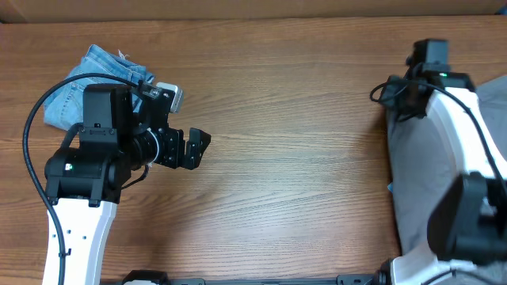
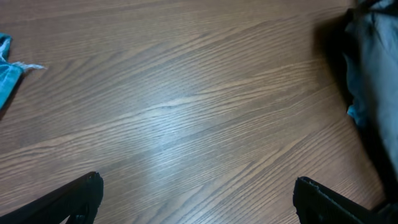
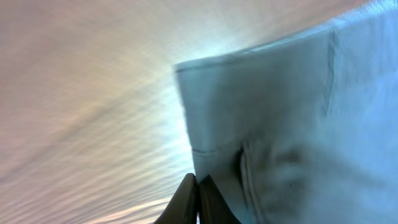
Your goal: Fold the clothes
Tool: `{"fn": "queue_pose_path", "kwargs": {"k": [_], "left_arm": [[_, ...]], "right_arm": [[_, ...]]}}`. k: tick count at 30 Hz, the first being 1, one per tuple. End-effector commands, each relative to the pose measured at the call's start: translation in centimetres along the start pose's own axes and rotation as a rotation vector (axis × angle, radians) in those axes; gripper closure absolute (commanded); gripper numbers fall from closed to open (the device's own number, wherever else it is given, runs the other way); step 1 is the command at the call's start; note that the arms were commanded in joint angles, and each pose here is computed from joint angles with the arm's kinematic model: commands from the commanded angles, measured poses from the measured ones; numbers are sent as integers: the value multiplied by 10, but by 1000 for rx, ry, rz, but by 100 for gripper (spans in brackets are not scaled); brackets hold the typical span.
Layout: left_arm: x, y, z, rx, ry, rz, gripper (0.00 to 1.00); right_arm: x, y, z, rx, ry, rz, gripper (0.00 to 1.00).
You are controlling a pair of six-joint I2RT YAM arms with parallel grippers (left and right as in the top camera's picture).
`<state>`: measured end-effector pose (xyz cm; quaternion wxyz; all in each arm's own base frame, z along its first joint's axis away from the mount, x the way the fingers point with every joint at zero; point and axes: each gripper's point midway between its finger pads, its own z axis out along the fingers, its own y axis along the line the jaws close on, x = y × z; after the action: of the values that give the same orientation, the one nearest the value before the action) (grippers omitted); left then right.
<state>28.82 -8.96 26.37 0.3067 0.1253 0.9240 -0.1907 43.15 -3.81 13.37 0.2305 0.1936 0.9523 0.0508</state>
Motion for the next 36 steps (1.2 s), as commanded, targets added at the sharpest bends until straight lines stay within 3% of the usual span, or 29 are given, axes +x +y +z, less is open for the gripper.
{"fn": "queue_pose_path", "kwargs": {"k": [1, 6, 11, 12, 13, 14, 17, 26, 30, 36], "left_arm": [[-19, -7, -16, 7, -52, 11, 0], [-44, -2, -53, -86, -133, 23, 0], [-67, 0, -97, -191, -228, 45, 0], [-71, 0, -105, -206, -243, 49, 0], [-73, 0, -111, -221, -257, 51, 0], [-75, -1, -116, -231, -266, 53, 0], [-77, -3, -123, -235, -280, 57, 0], [-71, -16, -90, -113, -168, 54, 0], [-67, -33, -37, -38, -22, 92, 0], [-68, -61, 58, 59, 136, 164, 0]], "right_arm": [[-20, 69, -79, -251, -146, -137, 96], [24, 164, -155, -485, -206, -368, 96], [130, 259, -194, -683, -109, -650, 96], [153, 272, -197, -692, -92, -705, 84], [168, 280, -199, -684, -90, -743, 53], [176, 284, -199, -661, -102, -763, 30], [175, 285, -198, -563, -174, -738, 17], [108, 241, -247, -537, -326, -488, 16], [82, 215, -293, -583, -431, -370, 17], [78, 184, -334, -618, -511, -323, 17]]}}
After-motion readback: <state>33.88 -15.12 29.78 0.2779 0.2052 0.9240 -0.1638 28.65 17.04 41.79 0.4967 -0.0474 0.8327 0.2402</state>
